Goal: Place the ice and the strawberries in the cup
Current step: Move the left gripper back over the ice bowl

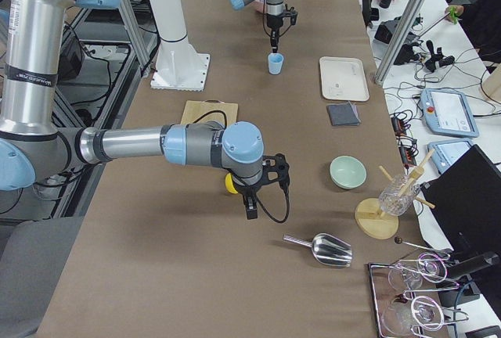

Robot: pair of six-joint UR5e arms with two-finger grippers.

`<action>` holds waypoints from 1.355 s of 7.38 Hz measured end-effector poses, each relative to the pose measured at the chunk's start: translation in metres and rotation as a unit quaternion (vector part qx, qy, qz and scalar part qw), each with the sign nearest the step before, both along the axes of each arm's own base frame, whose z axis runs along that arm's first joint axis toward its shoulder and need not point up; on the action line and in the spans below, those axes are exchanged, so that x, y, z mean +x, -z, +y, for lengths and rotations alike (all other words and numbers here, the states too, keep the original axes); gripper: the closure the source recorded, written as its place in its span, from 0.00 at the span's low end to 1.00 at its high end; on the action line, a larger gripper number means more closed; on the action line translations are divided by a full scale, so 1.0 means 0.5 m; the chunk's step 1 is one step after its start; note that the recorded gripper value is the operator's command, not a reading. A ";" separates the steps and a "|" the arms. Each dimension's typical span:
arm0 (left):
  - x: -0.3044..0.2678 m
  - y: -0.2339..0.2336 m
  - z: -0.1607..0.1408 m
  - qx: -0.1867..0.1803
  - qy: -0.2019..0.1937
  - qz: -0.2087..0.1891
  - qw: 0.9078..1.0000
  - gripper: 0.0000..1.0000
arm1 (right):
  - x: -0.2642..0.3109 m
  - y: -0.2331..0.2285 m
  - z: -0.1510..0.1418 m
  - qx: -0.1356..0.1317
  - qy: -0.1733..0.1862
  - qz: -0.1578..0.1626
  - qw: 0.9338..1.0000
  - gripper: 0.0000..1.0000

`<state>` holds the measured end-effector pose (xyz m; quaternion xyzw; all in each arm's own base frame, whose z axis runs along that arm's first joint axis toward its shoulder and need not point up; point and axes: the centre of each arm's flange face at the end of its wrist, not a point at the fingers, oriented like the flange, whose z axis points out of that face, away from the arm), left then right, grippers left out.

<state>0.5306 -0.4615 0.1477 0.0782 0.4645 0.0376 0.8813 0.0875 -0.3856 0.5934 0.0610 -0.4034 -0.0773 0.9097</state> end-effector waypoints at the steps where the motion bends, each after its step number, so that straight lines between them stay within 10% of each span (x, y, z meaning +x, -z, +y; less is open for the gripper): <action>1: 0.003 -0.007 -0.001 0.001 -0.001 -0.002 1.000 0.04 | 0.001 0.000 0.001 0.000 0.000 0.000 1.000 0.00; 5: -0.048 -0.017 -0.008 0.027 -0.001 -0.003 1.000 0.08 | 0.000 0.001 0.001 0.000 0.000 0.000 1.000 0.00; 10: -0.382 -0.291 -0.055 0.204 -0.092 -0.093 0.970 0.11 | 0.000 -0.003 0.003 -0.002 0.000 0.000 1.000 0.00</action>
